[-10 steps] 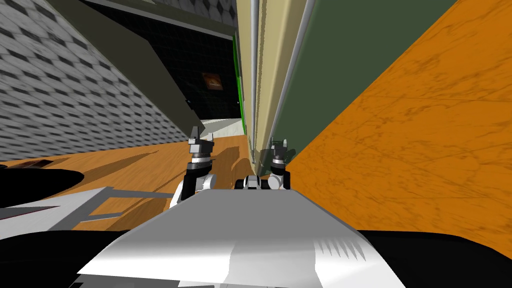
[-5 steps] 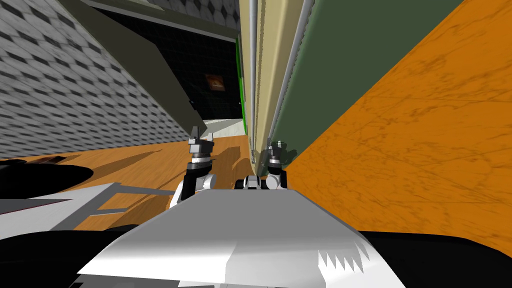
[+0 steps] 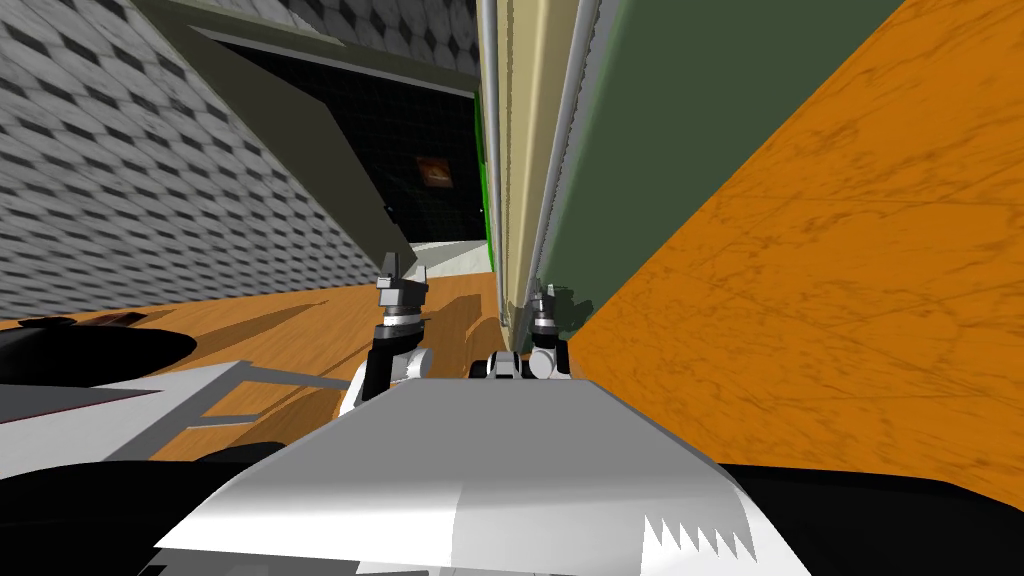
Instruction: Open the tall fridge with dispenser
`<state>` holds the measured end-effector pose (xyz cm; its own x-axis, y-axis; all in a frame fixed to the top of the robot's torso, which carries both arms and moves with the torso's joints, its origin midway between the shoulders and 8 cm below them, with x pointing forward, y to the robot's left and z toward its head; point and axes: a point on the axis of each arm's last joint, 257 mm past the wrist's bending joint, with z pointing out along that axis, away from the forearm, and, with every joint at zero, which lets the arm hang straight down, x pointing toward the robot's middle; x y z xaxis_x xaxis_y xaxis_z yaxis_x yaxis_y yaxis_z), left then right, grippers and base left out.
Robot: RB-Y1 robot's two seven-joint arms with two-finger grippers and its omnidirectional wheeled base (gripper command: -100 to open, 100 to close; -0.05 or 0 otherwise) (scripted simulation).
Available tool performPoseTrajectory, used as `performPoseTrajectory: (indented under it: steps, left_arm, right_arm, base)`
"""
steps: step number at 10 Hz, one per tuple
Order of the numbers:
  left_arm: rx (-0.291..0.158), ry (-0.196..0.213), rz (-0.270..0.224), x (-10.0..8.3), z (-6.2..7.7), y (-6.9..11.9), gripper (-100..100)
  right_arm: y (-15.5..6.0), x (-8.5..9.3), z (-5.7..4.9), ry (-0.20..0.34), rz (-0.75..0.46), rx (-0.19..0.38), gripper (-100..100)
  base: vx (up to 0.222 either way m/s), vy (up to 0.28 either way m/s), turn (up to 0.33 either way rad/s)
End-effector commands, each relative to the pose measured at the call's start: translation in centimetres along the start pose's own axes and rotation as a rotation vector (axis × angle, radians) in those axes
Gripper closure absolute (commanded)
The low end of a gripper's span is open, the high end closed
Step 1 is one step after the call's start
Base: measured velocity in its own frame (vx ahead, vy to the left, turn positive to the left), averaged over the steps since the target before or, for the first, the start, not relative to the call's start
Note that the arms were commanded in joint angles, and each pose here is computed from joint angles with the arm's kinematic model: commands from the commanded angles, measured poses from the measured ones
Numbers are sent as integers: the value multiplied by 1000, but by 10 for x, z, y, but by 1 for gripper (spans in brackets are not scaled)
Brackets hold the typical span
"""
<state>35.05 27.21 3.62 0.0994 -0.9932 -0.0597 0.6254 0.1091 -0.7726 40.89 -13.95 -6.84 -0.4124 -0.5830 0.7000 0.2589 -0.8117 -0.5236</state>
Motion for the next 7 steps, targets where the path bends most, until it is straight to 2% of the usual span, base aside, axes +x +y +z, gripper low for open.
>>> performPoseTrajectory:
  steps: [1,2,3,4,6,7]
  left_arm:
    - [0,0,0,0,0,0,0]
    - [0,0,0,0,0,0,0]
    - [0,0,0,0,0,0,0]
    - [0,0,0,0,0,0,0]
    - [0,0,0,0,0,0,0]
    - [0,0,0,0,0,0,0]
  right_arm:
    - [-1,-21,-5,-55,114,-8,-100]
    - [-2,-34,-7,-85,169,-15,-100]
    - [-2,-34,-7,-85,194,-16,-100]
    - [-3,-46,-10,-114,246,-25,-100]
    - [-3,-46,-10,-114,267,-26,-100]
    - [-3,-57,-13,-141,336,-37,-100]
  base:
    - [-2,0,18]
    - [-9,-1,17]
    - [-7,-1,19]
    - [-13,-8,40]
    - [-10,-3,19]
    - [12,3,-1]
